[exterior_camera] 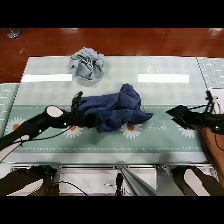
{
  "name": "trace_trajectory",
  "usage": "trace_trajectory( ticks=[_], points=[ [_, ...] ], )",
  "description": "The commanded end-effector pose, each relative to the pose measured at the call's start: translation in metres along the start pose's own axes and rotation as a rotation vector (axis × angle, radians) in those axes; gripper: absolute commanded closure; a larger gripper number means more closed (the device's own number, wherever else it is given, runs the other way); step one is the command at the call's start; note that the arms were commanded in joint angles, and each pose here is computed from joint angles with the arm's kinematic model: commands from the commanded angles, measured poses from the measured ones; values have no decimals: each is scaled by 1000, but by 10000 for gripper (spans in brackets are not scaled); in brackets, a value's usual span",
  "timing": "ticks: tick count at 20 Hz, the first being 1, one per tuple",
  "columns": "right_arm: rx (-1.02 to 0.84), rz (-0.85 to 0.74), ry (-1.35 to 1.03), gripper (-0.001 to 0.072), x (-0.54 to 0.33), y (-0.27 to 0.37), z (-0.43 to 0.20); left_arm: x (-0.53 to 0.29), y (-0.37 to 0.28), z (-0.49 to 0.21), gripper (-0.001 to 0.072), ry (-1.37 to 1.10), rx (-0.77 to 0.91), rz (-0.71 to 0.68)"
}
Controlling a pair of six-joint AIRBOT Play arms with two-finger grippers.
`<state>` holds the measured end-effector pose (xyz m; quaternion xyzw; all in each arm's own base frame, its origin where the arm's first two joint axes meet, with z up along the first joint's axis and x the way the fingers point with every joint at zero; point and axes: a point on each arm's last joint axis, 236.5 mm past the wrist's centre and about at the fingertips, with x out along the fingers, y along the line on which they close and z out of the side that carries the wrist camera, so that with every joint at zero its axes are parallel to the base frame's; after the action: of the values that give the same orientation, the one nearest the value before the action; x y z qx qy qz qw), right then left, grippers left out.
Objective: Fold the shirts.
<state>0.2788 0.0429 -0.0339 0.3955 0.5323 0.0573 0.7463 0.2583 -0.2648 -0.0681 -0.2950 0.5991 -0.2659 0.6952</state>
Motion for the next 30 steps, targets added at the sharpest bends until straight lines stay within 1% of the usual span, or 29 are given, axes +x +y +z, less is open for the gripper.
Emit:
trace_trajectory(
  ticks=[1,5,9,15,16,17,18,19,20,22,24,27,28,30],
  points=[
    [-32,-25,75,86,31,3,-10,-17,-19,18,684,22,69,-75],
    [-50,-33,245,86,74,16,-17,-53,-14,44,684,-10,28,-129],
    [-95,-44,349,86,109,40,-28,-73,-8,55,684,-43,4,-146],
    [-177,-26,512,96,120,71,-82,-72,-10,53,684,-35,7,-149],
    [-188,-24,543,136,119,74,-91,-72,-10,53,684,-35,7,-149],
    [-198,-23,564,323,118,75,-97,-72,-10,53,684,-35,7,-149],
    [-214,-14,570,566,117,76,-99,-72,-10,52,684,-32,7,-151],
    [-240,6,568,691,116,80,-99,-72,-10,52,684,-31,7,-152],
    [-263,16,556,691,112,85,-93,-73,-12,52,684,-27,11,-156],
    [-366,36,489,692,97,109,-69,-82,-27,56,684,-20,46,-184],
    [-480,35,332,692,66,151,-21,-107,-62,82,685,-87,156,-215],
    [-662,76,-39,692,-29,255,66,-188,-160,142,685,-307,405,-270],
    [-731,118,-156,692,-73,296,80,-221,-197,154,685,-383,488,-291],
    [-849,201,-311,692,-160,357,76,-294,-273,157,685,-531,657,-334]
  ],
)
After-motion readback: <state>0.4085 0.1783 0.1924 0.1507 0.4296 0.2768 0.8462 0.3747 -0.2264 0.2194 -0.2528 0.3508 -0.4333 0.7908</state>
